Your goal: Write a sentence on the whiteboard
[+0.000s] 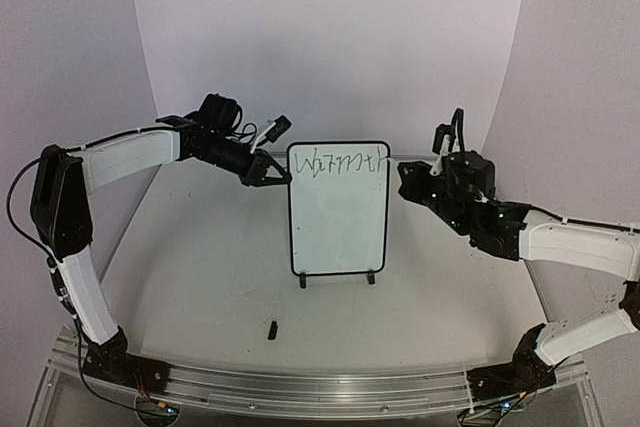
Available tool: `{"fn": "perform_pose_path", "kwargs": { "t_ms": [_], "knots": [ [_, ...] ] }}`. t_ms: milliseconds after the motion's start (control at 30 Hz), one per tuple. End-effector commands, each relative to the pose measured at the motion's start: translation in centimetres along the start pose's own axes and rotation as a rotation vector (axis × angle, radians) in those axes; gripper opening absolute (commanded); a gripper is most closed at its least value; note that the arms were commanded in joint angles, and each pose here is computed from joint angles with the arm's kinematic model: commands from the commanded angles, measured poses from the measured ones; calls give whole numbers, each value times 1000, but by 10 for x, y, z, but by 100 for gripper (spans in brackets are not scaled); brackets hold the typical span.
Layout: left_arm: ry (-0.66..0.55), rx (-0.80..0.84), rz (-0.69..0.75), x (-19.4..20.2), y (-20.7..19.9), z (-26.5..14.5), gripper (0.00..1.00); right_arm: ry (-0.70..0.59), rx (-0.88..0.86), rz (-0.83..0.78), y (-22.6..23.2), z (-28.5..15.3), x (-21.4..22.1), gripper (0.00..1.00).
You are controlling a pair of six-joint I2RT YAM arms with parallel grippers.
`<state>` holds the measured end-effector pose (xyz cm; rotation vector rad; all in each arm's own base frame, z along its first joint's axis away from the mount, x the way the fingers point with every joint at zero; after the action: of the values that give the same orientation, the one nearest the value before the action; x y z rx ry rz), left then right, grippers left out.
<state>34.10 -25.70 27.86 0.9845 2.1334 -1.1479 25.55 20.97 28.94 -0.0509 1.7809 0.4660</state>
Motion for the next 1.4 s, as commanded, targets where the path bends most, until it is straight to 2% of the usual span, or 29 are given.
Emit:
{"fn": "perform_pose_path", "kwargs": {
  "t_ms": [0, 433, 800, 1000, 1200, 1367],
  "knots": [
    [25, -32, 42, 3, -7, -2, 0, 36, 19, -6, -2, 1, 4, 0],
    [26, -30, 43, 3, -8, -2, 0, 120, 20, 33, -13, -5, 31, 0],
    [31, -38, 41, 5, -6, -1, 0, 81, -2, 27, -11, -13, 16, 0],
    [34, -36, 38, 6, -6, -1, 0, 73, -135, 20, -5, -31, 5, 0],
    [41, -34, 34, 8, -6, -1, 0, 75, -315, -61, 4, -53, -10, 0],
    [45, -34, 29, 10, -6, 0, 0, 120, -437, -100, 15, -53, -5, 0]
  ]
}}
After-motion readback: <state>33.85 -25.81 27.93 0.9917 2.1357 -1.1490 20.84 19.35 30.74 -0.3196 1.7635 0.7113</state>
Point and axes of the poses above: each gripper's point midway between its finger pads, its own z axis out along the fingers, its own y axis along the line the jaws close on, x = y × z, the point moved 10 cm from there along -z, back along the fingers, and after that the axes turned 12 degrees about -z, right-handed, at the moved point
